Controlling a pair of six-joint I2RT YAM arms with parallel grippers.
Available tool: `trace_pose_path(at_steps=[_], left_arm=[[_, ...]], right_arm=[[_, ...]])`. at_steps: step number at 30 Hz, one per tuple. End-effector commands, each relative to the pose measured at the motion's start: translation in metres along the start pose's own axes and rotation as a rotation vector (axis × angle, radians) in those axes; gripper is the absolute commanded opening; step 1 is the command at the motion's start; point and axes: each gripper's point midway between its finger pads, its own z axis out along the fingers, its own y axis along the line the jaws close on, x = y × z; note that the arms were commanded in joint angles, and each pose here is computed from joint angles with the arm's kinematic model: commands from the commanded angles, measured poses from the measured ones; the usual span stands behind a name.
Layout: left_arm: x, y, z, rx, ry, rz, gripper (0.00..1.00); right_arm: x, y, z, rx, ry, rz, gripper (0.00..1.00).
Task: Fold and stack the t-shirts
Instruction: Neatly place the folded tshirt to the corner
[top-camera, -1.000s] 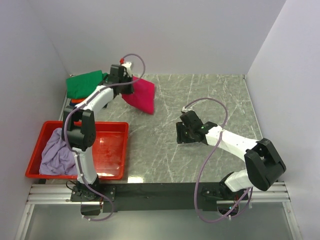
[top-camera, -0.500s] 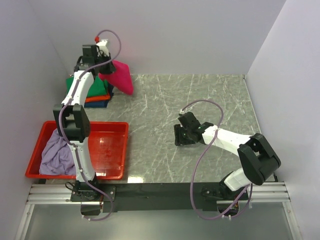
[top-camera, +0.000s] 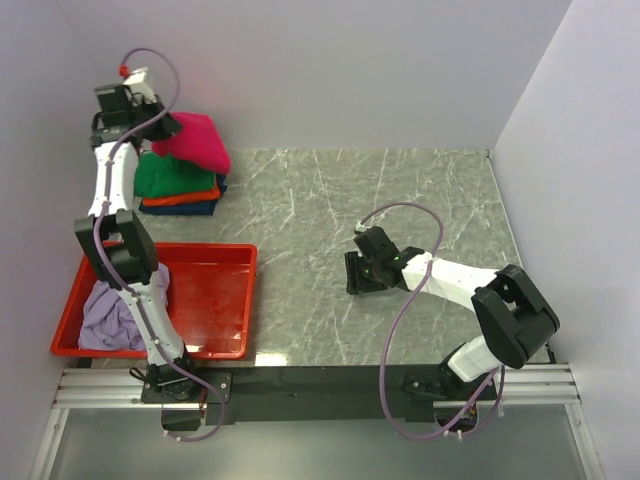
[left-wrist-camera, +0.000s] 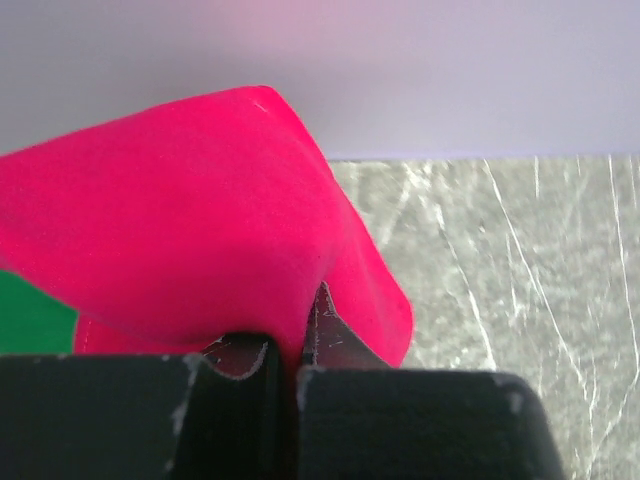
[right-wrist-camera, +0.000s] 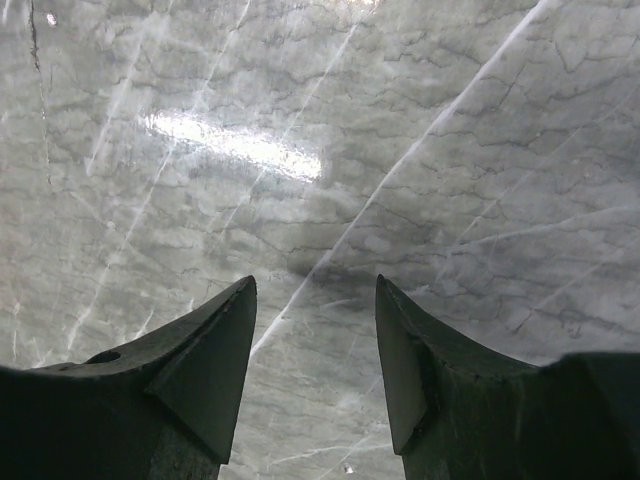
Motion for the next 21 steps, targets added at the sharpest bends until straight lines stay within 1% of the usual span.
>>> trace_pose_path(at_steps=[1,6,11,12,14,15,21], left_arm=[[-0.077,-0.015,-0.052,0.066,-0.209,0.054,0.00],[-0.064,0.008,-0.047,0.058,-0.186,0.018,0.00],[-0.027,0.043,-0.024,0.023,-0.099,-0.035,0.00],[-0.012,0.053,-0.016,0.022,-0.061,-0.061,0.00],[0.003,0.059,-0.008,0.025,-0.020,-0.069,0.00],[0.022,0.065,0.000,0.028,0.027,-0.094,0.00],[0.083,0.103,0.015,-0.061,0.148,-0.154,0.00]], right_arm=[[-0.002,0.005,0.000,-0.019,-0.020,-0.019,0.58],[-0.001,0.009,0.000,-0.028,-0.021,-0.027,0.58],[-0.001,0.012,-0.003,-0.037,-0.030,-0.030,0.58],[-0.001,0.012,-0.003,-0.039,-0.031,-0.030,0.58],[0.001,0.013,-0.003,-0.040,-0.027,-0.035,0.58],[0.000,0.013,-0.004,-0.041,-0.030,-0.034,0.58],[-0.001,0.016,-0.006,-0.058,-0.043,-0.038,0.58]])
